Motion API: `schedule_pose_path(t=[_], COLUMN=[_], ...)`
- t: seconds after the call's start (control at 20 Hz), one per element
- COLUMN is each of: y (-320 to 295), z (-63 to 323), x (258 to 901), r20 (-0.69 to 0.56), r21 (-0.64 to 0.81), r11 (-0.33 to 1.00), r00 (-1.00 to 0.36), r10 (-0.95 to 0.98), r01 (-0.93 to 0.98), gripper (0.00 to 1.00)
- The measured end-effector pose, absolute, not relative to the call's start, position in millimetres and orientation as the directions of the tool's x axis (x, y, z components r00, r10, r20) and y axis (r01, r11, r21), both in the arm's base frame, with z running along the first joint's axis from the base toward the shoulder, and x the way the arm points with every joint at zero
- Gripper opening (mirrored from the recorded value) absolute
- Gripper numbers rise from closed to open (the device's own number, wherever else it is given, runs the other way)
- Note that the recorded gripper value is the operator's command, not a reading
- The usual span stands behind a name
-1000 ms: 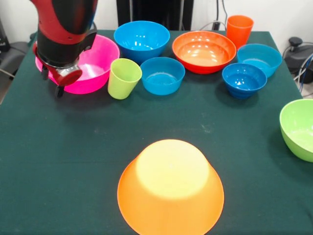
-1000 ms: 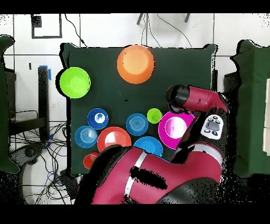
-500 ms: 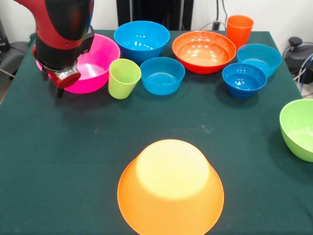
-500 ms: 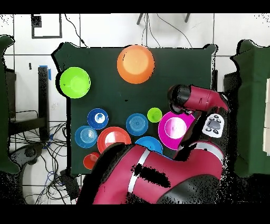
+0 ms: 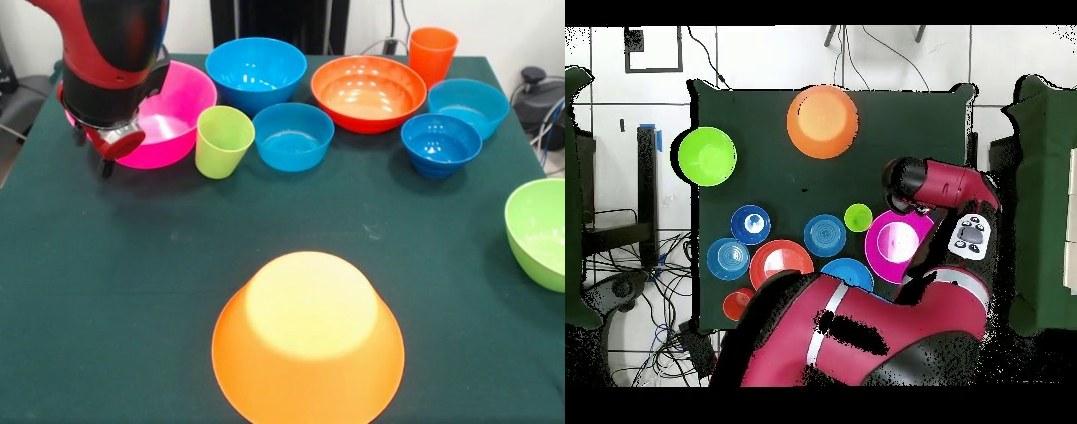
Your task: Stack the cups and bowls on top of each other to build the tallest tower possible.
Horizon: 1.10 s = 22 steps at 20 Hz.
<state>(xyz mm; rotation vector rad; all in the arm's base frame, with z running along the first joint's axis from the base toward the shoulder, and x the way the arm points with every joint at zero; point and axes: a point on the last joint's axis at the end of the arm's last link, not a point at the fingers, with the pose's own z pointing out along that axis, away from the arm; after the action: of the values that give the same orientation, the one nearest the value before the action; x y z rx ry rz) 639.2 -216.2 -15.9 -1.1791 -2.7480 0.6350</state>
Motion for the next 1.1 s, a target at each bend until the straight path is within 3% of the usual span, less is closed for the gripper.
schedule_pose_path(t=[0.4,1.1], y=[-202,-158], z=[0,65], x=[652,687], r20=[-0.108,-0.231], r21=[-0.398,-0.409], r11=[0.63,0.671], r00=[-0.716,-0.781], r10=[0.689,0.58], r01=[0.667,0.619], gripper=[1.0,1.0])
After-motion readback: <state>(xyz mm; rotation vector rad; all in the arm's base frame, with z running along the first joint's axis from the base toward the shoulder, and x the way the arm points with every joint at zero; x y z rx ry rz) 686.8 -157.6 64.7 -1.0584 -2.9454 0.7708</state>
